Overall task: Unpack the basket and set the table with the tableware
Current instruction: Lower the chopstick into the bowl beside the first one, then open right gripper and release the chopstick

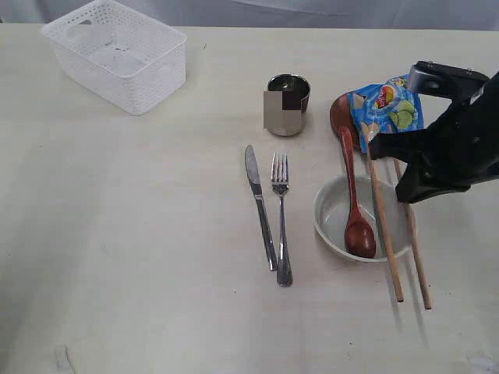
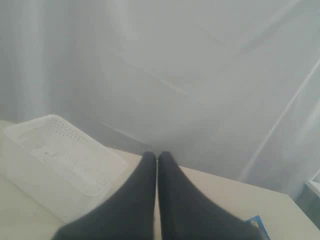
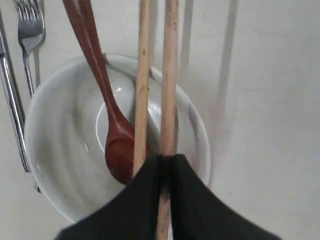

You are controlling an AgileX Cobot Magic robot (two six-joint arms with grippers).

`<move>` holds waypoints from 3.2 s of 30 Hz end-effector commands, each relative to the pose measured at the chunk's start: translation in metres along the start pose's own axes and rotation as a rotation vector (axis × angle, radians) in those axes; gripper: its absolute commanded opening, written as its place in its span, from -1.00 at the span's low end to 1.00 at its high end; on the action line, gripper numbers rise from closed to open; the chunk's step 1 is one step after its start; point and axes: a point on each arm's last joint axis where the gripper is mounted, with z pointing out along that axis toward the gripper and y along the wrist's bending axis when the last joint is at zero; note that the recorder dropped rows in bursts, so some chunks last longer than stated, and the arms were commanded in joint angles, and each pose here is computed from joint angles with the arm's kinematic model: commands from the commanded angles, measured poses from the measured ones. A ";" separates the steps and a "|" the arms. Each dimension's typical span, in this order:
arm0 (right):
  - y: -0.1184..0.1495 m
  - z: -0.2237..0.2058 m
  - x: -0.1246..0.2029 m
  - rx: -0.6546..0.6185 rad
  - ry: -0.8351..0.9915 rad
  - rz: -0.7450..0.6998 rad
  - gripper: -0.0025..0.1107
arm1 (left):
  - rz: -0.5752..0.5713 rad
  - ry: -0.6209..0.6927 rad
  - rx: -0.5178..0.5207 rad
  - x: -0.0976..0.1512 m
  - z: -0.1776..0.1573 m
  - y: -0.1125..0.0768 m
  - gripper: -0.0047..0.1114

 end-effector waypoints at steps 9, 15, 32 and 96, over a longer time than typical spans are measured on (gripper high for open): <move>-0.001 0.025 -0.010 -0.003 0.008 -0.001 -0.96 | 0.006 0.007 -0.006 0.002 -0.001 0.001 -0.90; -0.001 0.023 -0.012 -0.006 -0.013 -0.014 -0.96 | 0.006 0.007 -0.006 0.002 -0.001 0.001 -0.90; -0.001 0.023 -0.013 -0.005 -0.026 -0.021 -0.96 | 0.006 0.005 -0.006 0.002 -0.001 0.001 -0.90; 0.012 0.026 -0.001 0.052 0.071 -0.225 -0.06 | 0.002 0.005 -0.005 0.002 -0.001 0.001 -0.90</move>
